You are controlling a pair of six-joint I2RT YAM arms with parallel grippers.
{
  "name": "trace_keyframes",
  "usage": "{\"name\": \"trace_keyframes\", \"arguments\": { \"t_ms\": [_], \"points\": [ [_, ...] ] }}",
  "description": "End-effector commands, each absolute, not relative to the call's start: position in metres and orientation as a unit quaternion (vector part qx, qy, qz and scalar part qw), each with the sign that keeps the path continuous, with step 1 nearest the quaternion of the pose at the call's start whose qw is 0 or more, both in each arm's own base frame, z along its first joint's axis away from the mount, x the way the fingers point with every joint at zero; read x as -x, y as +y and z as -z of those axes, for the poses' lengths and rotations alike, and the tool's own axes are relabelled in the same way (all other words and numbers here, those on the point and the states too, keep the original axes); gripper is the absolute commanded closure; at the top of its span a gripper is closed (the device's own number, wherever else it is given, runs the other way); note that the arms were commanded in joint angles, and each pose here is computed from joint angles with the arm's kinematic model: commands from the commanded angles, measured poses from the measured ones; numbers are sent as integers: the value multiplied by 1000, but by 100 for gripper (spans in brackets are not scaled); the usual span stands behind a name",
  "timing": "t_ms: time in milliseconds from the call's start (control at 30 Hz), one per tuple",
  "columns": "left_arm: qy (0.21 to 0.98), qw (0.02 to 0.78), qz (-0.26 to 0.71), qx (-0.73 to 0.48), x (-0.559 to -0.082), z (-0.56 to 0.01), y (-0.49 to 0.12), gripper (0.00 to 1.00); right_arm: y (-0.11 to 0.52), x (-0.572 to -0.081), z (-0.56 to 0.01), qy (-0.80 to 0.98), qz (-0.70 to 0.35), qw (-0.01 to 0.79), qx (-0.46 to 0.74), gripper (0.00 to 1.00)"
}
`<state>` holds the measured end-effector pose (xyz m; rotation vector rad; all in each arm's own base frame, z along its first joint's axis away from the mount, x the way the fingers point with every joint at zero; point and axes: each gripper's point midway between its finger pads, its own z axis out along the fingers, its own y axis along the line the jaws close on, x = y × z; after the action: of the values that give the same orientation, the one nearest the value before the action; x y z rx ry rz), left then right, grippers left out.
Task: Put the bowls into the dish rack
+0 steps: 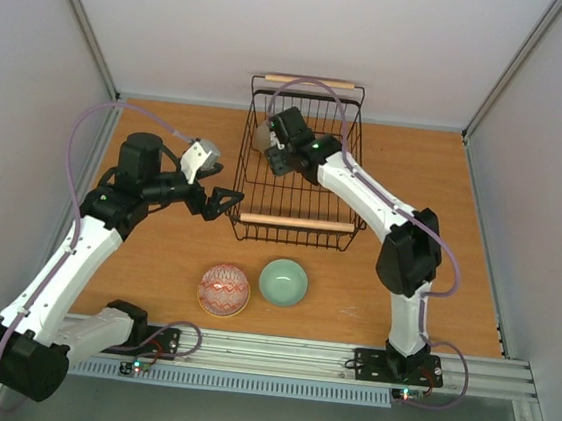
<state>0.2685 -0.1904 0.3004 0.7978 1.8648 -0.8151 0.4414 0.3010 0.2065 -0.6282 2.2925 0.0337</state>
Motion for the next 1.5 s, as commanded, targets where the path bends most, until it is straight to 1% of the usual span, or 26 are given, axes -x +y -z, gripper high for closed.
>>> {"name": "trace_keyframes", "arguments": {
  "t_ms": [0,233,433,633,767,833,867,967,1000,1067,1100,1200,1233,1333,1467],
  "points": [
    [749,476,326,-326,-273,-306,-192,1,301,-462,-208,881,59,386,267,99],
    [748,477,327,-327,-272,-307,-192,1,297,-493,-170,866,161,364,304,99],
    [749,476,326,-326,-273,-306,-191,1,295,-506,-141,856,215,331,333,99],
    [749,473,328,-327,-273,-305,-192,1,295,-514,-112,846,252,299,363,99],
    [750,473,326,-327,-274,-304,-192,1,296,-513,-98,847,252,281,374,99],
    [751,473,326,-325,-275,-304,-192,1,296,-510,-92,851,246,271,377,96],
    [751,473,326,-325,-275,-304,-192,1,296,-508,-90,853,244,266,377,90],
    [752,469,328,-326,-275,-302,-193,1,296,-504,-85,859,236,253,377,56],
    [752,469,329,-326,-275,-302,-193,1,296,-503,-84,860,234,252,376,48],
    [752,468,329,-326,-276,-302,-193,1,297,-502,-84,863,229,252,373,36],
    [753,467,329,-326,-276,-301,-193,1,298,-501,-83,864,225,252,372,27],
    [754,466,329,-325,-277,-301,-193,1,300,-498,-82,869,213,249,372,11],
    [754,466,329,-324,-277,-301,-193,1,301,-498,-81,870,208,249,371,7],
    [754,467,328,-324,-277,-301,-193,1,302,-496,-81,871,203,250,370,3],
    [755,467,327,-324,-277,-300,-193,1,306,-492,-84,876,179,255,368,1]
  ]
}}
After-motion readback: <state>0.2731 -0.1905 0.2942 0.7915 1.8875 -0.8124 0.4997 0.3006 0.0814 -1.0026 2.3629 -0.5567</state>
